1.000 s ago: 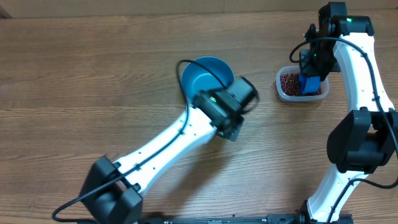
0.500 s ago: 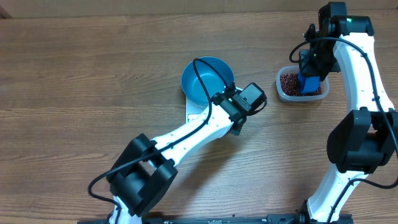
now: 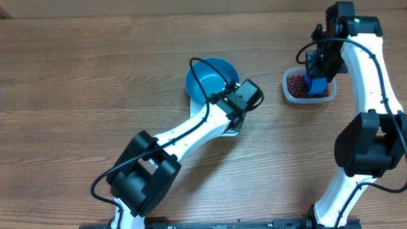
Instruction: Scoop item into bowl and weigh 150g on scale
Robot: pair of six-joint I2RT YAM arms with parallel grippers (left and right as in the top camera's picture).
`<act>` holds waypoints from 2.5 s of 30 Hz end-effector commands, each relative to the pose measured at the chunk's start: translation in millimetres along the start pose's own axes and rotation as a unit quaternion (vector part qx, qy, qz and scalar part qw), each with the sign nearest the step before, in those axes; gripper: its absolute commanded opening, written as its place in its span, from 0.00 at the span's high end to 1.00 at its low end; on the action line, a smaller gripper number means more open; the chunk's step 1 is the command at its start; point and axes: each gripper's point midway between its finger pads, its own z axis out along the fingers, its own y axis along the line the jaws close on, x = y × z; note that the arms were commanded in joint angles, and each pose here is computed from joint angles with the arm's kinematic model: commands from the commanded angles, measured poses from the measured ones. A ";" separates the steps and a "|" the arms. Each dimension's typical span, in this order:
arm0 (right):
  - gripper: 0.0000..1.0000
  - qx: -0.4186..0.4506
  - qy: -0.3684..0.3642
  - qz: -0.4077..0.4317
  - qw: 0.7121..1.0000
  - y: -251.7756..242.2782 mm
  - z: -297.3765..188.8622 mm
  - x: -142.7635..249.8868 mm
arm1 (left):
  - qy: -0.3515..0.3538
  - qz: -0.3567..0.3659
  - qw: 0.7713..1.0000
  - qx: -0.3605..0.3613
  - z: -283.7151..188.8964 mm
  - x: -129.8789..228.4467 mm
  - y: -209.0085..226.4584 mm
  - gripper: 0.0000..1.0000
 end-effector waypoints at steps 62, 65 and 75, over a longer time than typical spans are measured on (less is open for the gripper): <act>0.96 -0.003 0.006 0.003 1.000 0.0 5.3 1.2 | 0.083 0.032 0.995 0.045 34.7 43.4 7.7 0.96; 0.96 -0.003 0.006 0.003 1.000 0.0 5.3 1.2 | 0.074 0.031 0.996 0.048 29.7 33.7 5.9 0.96; 0.96 -0.003 0.006 0.003 1.000 0.0 5.3 1.2 | 0.025 0.032 0.997 0.063 -26.6 -31.2 -0.6 0.96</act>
